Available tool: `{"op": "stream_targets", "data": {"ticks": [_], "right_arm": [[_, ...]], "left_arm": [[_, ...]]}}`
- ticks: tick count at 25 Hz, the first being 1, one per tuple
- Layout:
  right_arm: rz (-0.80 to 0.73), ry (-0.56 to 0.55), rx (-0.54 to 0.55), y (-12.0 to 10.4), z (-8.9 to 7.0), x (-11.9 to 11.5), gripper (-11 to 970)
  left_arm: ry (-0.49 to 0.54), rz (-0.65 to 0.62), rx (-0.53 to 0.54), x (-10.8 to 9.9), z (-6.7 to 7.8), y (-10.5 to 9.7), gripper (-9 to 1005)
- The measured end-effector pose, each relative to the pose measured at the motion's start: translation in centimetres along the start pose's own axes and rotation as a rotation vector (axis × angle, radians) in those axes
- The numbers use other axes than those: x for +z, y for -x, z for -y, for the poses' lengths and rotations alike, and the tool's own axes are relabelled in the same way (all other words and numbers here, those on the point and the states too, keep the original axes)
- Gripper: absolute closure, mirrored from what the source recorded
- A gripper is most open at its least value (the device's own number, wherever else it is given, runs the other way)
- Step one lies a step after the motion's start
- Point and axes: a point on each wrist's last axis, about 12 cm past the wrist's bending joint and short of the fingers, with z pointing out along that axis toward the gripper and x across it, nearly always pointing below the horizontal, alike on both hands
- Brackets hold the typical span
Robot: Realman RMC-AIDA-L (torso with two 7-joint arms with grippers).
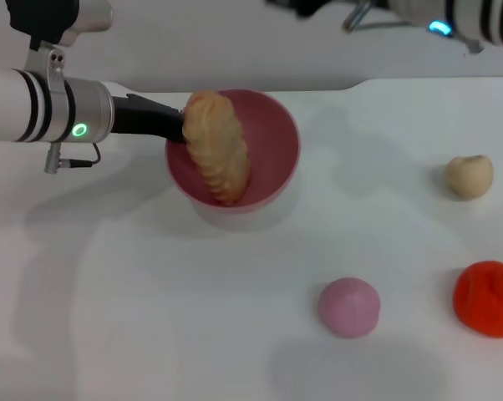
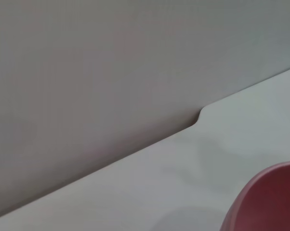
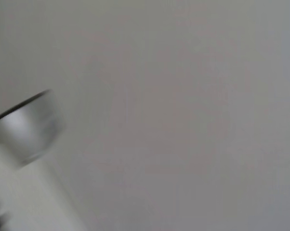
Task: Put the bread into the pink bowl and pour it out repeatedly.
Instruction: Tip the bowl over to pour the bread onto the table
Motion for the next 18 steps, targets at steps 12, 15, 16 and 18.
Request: {"op": "stream_targets", "data": {"ticks": [12,15,16,18], "right_arm": [[0.205,-0.337,0.344,-5.7,3.5,-2.0,395],[0.213,-0.378,0.434,-7.2,4.5,-2.6,395],[0.217,-0.385,0.465,-7.6,4.9,-2.7,395],[0.223,-0.392,0.514,-8.4,5.7,-3.1,395]], "left_arm": [[0.013,0.006,0.032,0.4,0.3,0.6,949],[0.020,0.006,0.050,0.7,0.5,0.7,949],[0.021,0.005,0.057,0.8,0.7,0.7,949],[0.020,0.005,0.064,0.9,0.8,0.9,949]]}}
